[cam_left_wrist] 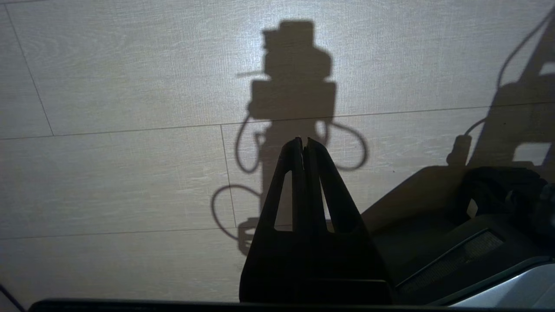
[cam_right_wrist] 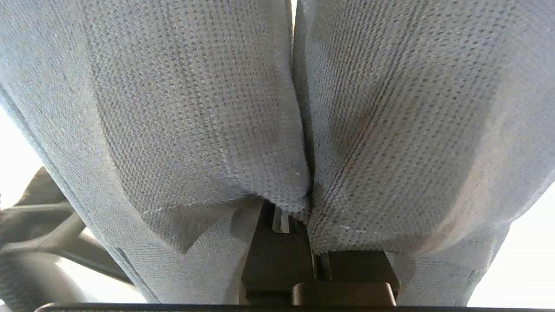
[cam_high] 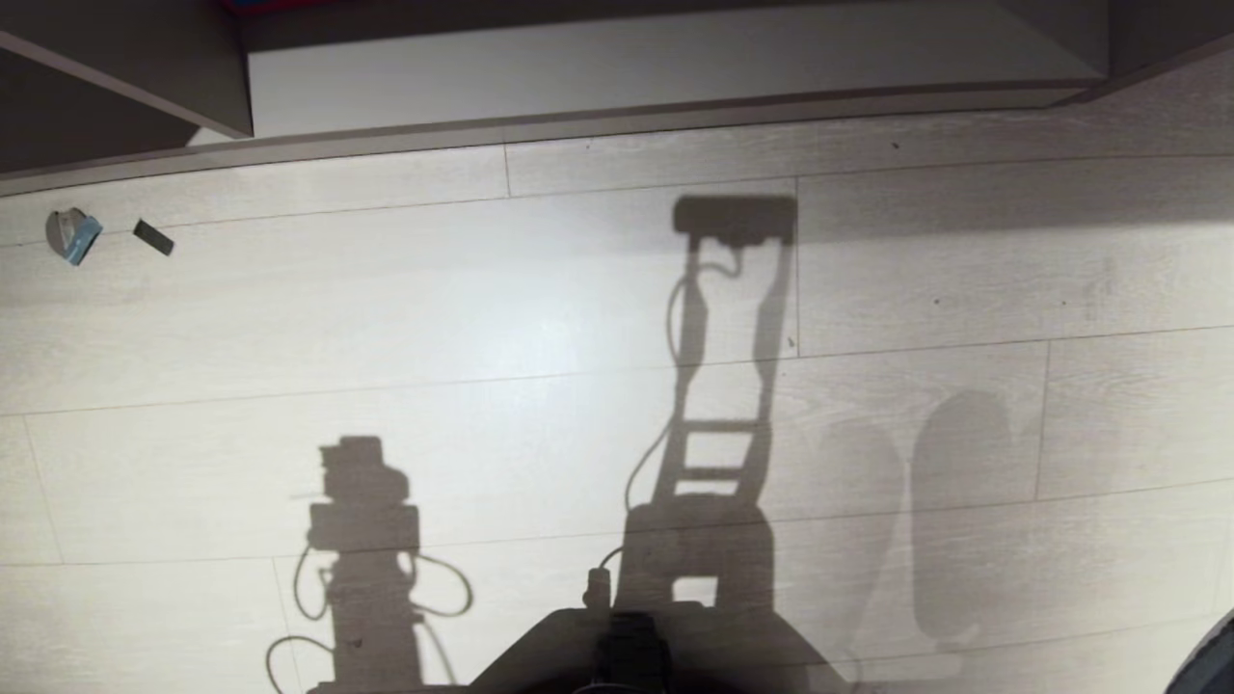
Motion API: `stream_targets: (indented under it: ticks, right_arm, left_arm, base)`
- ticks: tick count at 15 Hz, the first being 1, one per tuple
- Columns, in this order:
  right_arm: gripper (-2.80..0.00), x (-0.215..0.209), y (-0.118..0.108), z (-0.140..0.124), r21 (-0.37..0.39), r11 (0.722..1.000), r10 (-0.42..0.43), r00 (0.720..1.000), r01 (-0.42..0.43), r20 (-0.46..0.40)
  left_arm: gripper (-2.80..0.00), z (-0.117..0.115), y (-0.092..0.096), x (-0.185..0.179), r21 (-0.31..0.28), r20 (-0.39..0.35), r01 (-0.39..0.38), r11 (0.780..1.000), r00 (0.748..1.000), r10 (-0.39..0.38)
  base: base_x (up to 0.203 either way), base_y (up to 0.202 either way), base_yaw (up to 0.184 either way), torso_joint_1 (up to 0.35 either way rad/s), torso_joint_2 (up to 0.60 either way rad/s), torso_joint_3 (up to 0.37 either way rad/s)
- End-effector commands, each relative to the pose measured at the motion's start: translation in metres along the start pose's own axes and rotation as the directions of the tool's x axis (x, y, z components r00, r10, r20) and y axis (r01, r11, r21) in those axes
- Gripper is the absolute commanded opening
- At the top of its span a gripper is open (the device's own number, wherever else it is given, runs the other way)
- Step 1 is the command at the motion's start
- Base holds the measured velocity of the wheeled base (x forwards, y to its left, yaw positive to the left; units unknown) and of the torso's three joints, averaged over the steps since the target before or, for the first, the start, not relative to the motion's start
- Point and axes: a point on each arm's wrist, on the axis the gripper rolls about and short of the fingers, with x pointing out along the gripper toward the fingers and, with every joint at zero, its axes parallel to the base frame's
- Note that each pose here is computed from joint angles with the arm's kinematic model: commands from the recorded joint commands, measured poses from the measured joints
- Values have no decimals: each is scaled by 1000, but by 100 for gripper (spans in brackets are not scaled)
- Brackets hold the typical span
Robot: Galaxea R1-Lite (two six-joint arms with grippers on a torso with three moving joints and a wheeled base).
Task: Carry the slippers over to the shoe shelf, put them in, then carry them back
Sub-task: Place the slippers into the shoe cabinet
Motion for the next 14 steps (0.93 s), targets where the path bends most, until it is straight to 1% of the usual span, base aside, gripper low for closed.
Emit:
stream_targets:
  ticks: [1, 3, 5, 7, 9, 10, 12, 13, 14]
  right_arm:
    - [-280, -4, 2, 20, 8, 1000, 11, 999, -11, 43]
    - [-280, 3, 6, 53, 20, 1000, 21, 1000, -21, 1]
    - [-280, 23, 11, 89, 23, 1000, 22, 997, -20, -68]
    - [-280, 51, 17, 124, 20, 999, 31, 995, -29, -100]
    - [-280, 91, 24, 153, 24, 997, 81, 989, -78, -124]
    - [-280, 112, 27, 166, 27, 993, 118, 986, -115, -118]
    - [-280, 156, 34, 195, 27, 983, 184, 980, -182, -77]
    - [-280, 177, 38, 210, 25, 978, 206, 977, -205, -53]
    - [-280, 197, 42, 231, 18, 974, 227, 974, -227, -4]
  left_arm:
    - [-280, 0, 0, 0, -1, 1, -1, 1000, 1000, 1]
    - [-280, 0, 0, 0, -1, 1, 1, 1000, 1000, -1]
    - [-280, 0, 0, 0, -1, 1, 0, 1000, 1000, 0]
    - [-280, 0, 0, 0, -1, 0, 1, 1000, 1000, -1]
    - [-280, 0, 0, 0, -1, 1, -1, 1000, 1000, 1]
    - [-280, 0, 0, 0, -1, 1, -1, 1000, 1000, 1]
    - [-280, 0, 0, 0, -1, 1, -1, 1000, 1000, 1]
    - [-280, 0, 0, 0, -1, 1, 0, 1000, 1000, 0]
    - [-280, 0, 0, 0, -1, 1, 0, 1000, 1000, 0]
  base:
    - [0, 0, 0, 3, -4, -46]
    - [0, 0, 0, 1, 1, -13]
    - [0, 0, 0, 0, 0, 0]
    - [0, 0, 0, 0, 0, 0]
    - [0, 0, 0, 0, 0, 0]
    - [0, 0, 0, 0, 0, 0]
    - [0, 0, 0, 0, 0, 0]
    - [0, 0, 0, 0, 0, 0]
    - [0, 0, 0, 0, 0, 0]
